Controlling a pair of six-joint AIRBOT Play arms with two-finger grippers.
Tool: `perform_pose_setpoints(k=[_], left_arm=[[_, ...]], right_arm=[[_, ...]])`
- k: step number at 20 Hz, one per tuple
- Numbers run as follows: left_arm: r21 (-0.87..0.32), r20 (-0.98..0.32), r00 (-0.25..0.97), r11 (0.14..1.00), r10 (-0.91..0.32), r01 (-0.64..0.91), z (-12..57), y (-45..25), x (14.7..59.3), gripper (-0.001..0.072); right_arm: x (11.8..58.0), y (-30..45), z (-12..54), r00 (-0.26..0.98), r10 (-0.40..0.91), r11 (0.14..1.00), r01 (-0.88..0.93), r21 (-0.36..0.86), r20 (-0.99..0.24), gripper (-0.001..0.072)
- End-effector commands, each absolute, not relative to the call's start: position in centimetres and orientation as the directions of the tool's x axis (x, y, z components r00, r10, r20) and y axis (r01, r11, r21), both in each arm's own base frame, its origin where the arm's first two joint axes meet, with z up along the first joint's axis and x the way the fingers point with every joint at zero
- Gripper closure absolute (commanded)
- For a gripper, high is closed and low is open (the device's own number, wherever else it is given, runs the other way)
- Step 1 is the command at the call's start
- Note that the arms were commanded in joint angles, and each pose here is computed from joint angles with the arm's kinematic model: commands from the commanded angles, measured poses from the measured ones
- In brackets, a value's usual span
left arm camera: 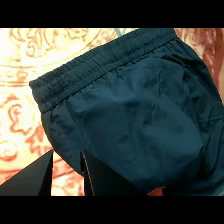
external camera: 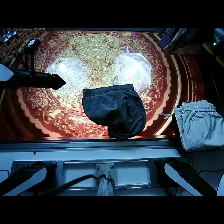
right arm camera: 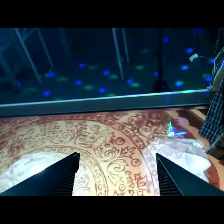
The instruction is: Fold the clothes and pants, and hang the long-sleeved shirts on hangers.
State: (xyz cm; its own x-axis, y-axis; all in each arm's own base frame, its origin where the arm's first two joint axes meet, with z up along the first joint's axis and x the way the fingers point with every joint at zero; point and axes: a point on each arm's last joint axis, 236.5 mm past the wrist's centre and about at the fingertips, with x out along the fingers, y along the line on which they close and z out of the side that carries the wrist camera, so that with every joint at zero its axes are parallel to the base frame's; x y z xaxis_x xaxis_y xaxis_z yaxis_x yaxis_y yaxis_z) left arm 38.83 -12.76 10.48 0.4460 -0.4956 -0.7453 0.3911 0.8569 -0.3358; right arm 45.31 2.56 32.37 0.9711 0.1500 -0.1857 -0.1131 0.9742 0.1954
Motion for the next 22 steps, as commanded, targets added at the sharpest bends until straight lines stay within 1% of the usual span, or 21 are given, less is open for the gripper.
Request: perform_pose_setpoints(k=[1, 3, 5, 7, 8, 9, 10, 12, 13, 14, 16, 19, 20, 22], left_arm=[[-0.344, -0.756, 0.426, 0.855, -0.497, 0.387, 9.7, -12.8, 38.4, 0.0516], [-0.364, -0.765, 0.402, 0.852, -0.504, 0.375, 8.6, -13.0, 37.8, 0.0517], [-0.434, -0.746, 0.380, 0.832, -0.547, 0.346, 7.4, -14.0, 37.3, 0.0514], [-0.519, -0.710, 0.391, 0.810, -0.586, 0.271, 5.7, -14.9, 37.3, 0.0416], [-0.540, -0.710, 0.413, 0.818, -0.570, 0.200, 4.2, -14.5, 37.6, 0.0416], [-0.547, -0.716, 0.441, 0.828, -0.541, 0.129, 2.6, -13.8, 38.0, 0.0308], [-0.552, -0.723, 0.460, 0.831, -0.516, 0.064, 1.1, -13.2, 38.3, 0.0181], [-0.551, -0.739, 0.466, 0.835, -0.486, -0.004, -1.3, -12.5, 39.0, 0.0166], [-0.563, -0.740, 0.460, 0.826, -0.490, -0.025, -2.3, -12.7, 39.4, 0.0143], [-0.593, -0.725, 0.457, 0.804, -0.515, -0.036, -3.0, -13.3, 39.9, 0.0143], [-0.666, -0.678, 0.458, 0.745, -0.576, -0.049, -4.3, -14.8, 40.9, 0.0143], [-0.751, -0.602, 0.462, 0.658, -0.651, -0.051, -5.8, -16.9, 42.1, 0.0143], [-0.762, -0.590, 0.461, 0.646, -0.662, -0.047, -6.3, -17.5, 42.3, 0.0143], [-0.760, -0.593, 0.437, 0.649, -0.677, -0.026, -7.3, -18.9, 42.5, 0.0144]], right_arm=[[45.4, 2.5, 32.9, 0.976, 0.145, 0.974, -0.112, 0.198, -0.164, 0.0145], [45.4, 2.5, 33.0, 0.976, 0.146, 0.974, -0.112, 0.198, -0.163, 0.0145], [45.4, 2.5, 33.0, 0.976, 0.146, 0.974, -0.113, 0.197, -0.163, 0.0146], [45.1, 2.9, 31.9, 0.965, 0.162, 0.972, -0.120, 0.200, -0.209, 0.0145], [44.9, 3.2, 30.8, 0.952, 0.174, 0.972, -0.125, 0.201, -0.253, 0.0145], [44.6, 3.5, 29.1, 0.929, 0.189, 0.971, -0.129, 0.200, -0.318, 0.0145], [44.3, 3.8, 27.3, 0.901, 0.204, 0.970, -0.134, 0.203, -0.382, 0.0145], [43.3, 4.6, 24.0, 0.840, 0.236, 0.965, -0.143, 0.220, -0.489, 0.0146], [42.9, 4.8, 22.7, 0.817, 0.248, 0.962, -0.144, 0.232, -0.520, 0.0146], [42.6, 5.0, 21.6, 0.797, 0.254, 0.961, -0.143, 0.238, -0.549, 0.0146], [42.1, 5.2, 20.1, 0.770, 0.262, 0.959, -0.140, 0.247, -0.581, 0.0146], [41.8, 5.6, 19.2, 0.752, 0.279, 0.953, -0.140, 0.269, -0.597, 0.0147], [41.8, 5.6, 18.9, 0.748, 0.282, 0.952, -0.139, 0.275, -0.600, 0.0147], [41.6, 5.7, 18.0, 0.736, 0.283, 0.951, -0.134, 0.278, -0.615, 0.0146]])
